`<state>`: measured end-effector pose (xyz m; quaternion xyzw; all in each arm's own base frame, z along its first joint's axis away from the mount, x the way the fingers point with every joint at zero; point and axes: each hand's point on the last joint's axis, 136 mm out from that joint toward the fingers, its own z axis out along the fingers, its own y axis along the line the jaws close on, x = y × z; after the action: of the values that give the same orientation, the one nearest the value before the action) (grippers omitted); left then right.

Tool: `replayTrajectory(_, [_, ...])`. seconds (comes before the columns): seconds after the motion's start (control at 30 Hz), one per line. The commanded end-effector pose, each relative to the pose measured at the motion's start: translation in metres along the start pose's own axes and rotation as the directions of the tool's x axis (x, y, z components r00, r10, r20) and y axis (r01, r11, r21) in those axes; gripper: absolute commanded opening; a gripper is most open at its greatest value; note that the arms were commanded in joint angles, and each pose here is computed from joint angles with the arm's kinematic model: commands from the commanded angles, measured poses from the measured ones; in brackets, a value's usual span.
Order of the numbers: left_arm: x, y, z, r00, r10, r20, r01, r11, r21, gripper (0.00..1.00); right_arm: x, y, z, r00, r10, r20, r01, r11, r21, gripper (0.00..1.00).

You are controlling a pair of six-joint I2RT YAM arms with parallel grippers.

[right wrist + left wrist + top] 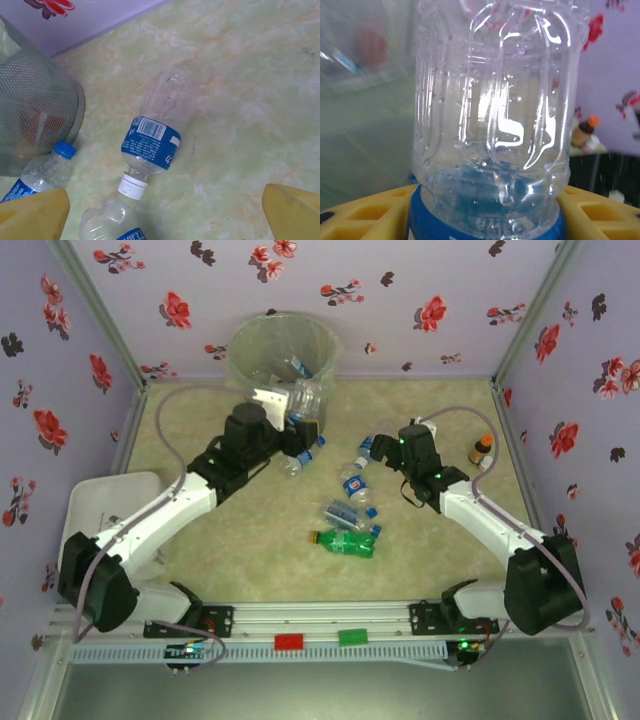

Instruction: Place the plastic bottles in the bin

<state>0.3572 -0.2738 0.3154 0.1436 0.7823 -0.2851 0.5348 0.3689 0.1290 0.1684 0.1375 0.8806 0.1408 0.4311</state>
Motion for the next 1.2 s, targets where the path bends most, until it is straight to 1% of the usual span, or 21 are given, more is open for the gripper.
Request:
replayTrajectory(0.0, [-0.077,0.006,-0.014,0.983,0.015,0.185,-0.016,1.000,0.004,0.59,0.000,0.004,0.005,0.999,0.041,0.005,-0.041,0.999,-0.033,1.00])
replayTrajectory(0.13, [-0.123,0.037,-0.016,0.973,0.031,0.229,-0.016,0.998,-0.069,0.60,0.003,0.004,0.008,0.998,0.064,0.012,-0.064,0.997,-0.048,0.99])
replayTrajectory(0.23, [-0.146,0.069,-0.009,0.968,0.033,0.248,0.001,0.991,-0.136,0.59,0.003,0.004,0.008,0.998,0.067,0.014,-0.066,0.997,-0.047,1.00])
replayTrajectory(0.3, [-0.157,0.090,-0.005,0.967,0.034,0.254,0.011,0.984,-0.175,0.59,0.002,0.004,0.007,0.998,0.061,0.014,-0.060,0.997,-0.049,1.00])
replayTrajectory(0.37, [-0.161,0.107,0.006,0.973,0.046,0.226,0.003,0.977,-0.211,0.59,0.001,0.005,0.004,0.998,0.054,0.020,-0.053,0.997,-0.051,1.00])
replayTrajectory(0.43, [-0.164,0.119,0.019,0.980,0.078,0.184,-0.033,0.971,-0.239,0.59,0.000,0.002,0.002,0.999,0.043,0.025,-0.042,0.998,-0.039,1.00])
replayTrajectory(0.57, [-0.157,0.134,0.040,0.991,0.113,0.074,-0.090,0.960,-0.265,0.60,0.003,-0.004,0.001,0.999,0.039,0.023,-0.038,0.999,-0.020,1.00])
replayTrajectory(0.63, [-0.150,0.135,0.051,0.993,0.121,0.008,-0.116,0.962,-0.245,0.60,0.004,-0.005,0.000,0.999,0.040,0.024,-0.040,0.999,-0.019,1.00])
replayTrajectory(0.83, [-0.124,0.144,0.078,0.987,0.094,-0.130,-0.122,0.967,-0.224,0.61,0.002,-0.005,-0.003,0.999,0.038,0.029,-0.037,0.999,-0.018,1.00])
replayTrajectory(1.03, [-0.108,0.146,0.098,0.978,0.058,-0.200,-0.097,0.976,-0.194,0.64,0.003,-0.007,-0.005,0.999,0.035,0.027,-0.035,0.999,-0.009,0.99])
replayTrajectory(1.17, [-0.104,0.146,0.102,0.976,0.042,-0.212,-0.084,0.977,-0.195,0.71,0.000,-0.009,-0.007,0.999,0.033,0.037,-0.033,0.999,-0.002,1.00])
